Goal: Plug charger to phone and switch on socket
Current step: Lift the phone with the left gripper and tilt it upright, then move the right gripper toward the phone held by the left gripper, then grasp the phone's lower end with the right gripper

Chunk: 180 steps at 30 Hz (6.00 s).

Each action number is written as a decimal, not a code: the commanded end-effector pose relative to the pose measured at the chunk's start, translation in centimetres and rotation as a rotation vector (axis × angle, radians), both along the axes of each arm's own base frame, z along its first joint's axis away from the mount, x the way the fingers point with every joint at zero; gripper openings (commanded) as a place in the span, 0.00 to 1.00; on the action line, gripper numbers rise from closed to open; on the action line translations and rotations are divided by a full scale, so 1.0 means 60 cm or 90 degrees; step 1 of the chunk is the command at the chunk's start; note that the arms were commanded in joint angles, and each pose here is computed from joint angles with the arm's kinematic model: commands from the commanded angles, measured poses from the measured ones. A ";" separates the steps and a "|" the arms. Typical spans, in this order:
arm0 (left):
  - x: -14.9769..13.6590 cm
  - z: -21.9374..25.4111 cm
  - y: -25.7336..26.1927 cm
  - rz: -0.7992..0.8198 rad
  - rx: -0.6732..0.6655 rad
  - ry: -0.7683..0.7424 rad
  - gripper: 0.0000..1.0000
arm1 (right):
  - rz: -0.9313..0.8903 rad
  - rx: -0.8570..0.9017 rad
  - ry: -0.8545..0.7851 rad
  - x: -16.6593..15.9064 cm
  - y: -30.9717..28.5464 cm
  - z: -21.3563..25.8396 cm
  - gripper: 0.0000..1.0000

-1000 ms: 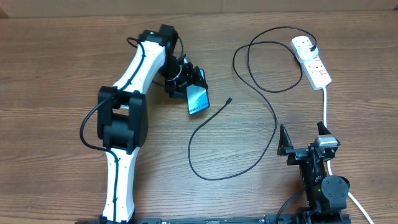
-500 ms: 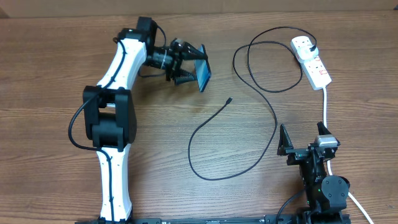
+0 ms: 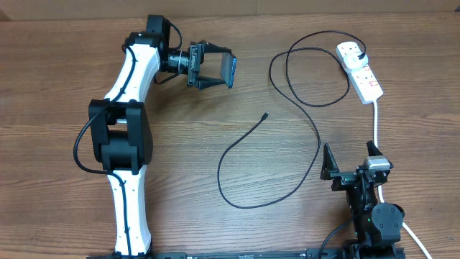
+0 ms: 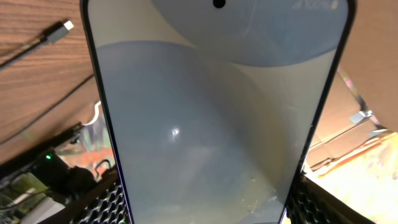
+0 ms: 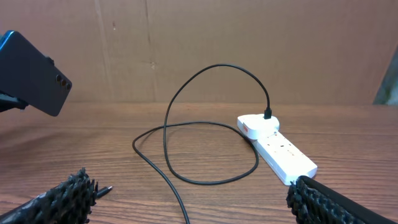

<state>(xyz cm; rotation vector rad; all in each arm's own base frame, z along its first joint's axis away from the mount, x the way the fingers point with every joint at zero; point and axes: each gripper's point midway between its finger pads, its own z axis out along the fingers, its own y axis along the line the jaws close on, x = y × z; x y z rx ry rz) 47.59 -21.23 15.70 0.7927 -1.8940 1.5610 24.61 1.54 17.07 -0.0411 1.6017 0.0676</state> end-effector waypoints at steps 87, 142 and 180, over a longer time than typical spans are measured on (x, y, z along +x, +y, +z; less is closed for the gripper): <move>-0.012 -0.006 -0.051 -0.026 0.042 0.002 0.71 | 0.100 0.120 0.573 0.297 0.372 0.041 0.88; -0.009 -0.017 -0.050 -0.019 0.068 0.002 0.71 | 0.039 0.113 0.527 0.331 0.386 0.015 0.40; -0.010 -0.015 -0.051 -0.021 0.064 -0.002 0.71 | 0.046 0.113 0.541 0.325 0.388 0.009 0.21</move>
